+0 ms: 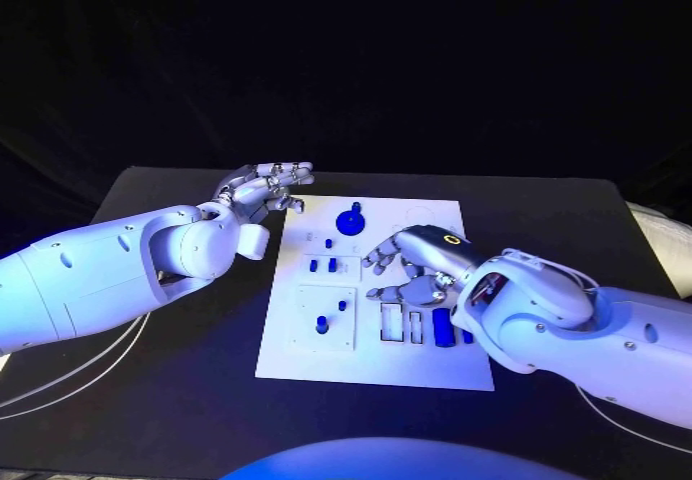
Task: Assemble the parts on the task board
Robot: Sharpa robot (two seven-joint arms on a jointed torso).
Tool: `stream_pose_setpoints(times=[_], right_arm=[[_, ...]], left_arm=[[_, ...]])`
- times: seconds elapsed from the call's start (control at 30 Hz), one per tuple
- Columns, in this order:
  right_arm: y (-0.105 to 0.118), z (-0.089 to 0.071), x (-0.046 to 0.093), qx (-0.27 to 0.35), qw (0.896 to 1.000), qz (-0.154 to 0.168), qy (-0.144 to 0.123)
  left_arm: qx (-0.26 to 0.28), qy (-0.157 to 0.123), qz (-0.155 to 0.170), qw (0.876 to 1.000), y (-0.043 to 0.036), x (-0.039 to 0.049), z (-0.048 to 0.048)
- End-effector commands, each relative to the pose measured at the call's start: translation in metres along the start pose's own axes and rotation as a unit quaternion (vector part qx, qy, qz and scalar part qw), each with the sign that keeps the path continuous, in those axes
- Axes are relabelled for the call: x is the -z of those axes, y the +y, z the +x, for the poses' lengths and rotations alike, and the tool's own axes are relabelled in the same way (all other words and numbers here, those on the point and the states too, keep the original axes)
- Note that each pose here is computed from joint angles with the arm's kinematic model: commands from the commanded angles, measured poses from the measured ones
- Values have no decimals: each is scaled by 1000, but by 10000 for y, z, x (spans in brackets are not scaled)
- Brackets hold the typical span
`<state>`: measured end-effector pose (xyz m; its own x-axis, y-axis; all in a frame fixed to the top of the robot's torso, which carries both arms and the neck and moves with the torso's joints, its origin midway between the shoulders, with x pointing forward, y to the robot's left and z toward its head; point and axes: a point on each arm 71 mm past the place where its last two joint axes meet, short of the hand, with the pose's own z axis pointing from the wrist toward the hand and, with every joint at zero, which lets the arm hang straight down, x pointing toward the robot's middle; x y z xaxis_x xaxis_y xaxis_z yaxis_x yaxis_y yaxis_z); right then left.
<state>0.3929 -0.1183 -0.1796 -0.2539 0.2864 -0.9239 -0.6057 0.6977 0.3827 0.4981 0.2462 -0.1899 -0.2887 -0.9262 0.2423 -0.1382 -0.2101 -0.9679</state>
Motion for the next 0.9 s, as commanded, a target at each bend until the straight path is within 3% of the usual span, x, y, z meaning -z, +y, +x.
stream_pose_setpoints(times=[0.03, 0.23, 0.43, 0.63, 0.9], right_arm=[[-176, -107, 146, -51, 995, 86, 11], [-442, -246, 485, -56, 980, 182, 55], [-608, -259, 715, -64, 964, 250, 70], [-653, -213, 817, -66, 956, 275, 82], [-643, -49, 810, -77, 951, 279, 104]], left_arm=[[2, 12, 0, 1000, -4, 2, 21], [0, 15, -1, 1000, -3, 5, 31], [0, 20, -2, 1000, 3, 4, 63], [1, 21, -4, 1000, 9, 2, 71], [1, 22, -5, 1000, 14, 2, 77]])
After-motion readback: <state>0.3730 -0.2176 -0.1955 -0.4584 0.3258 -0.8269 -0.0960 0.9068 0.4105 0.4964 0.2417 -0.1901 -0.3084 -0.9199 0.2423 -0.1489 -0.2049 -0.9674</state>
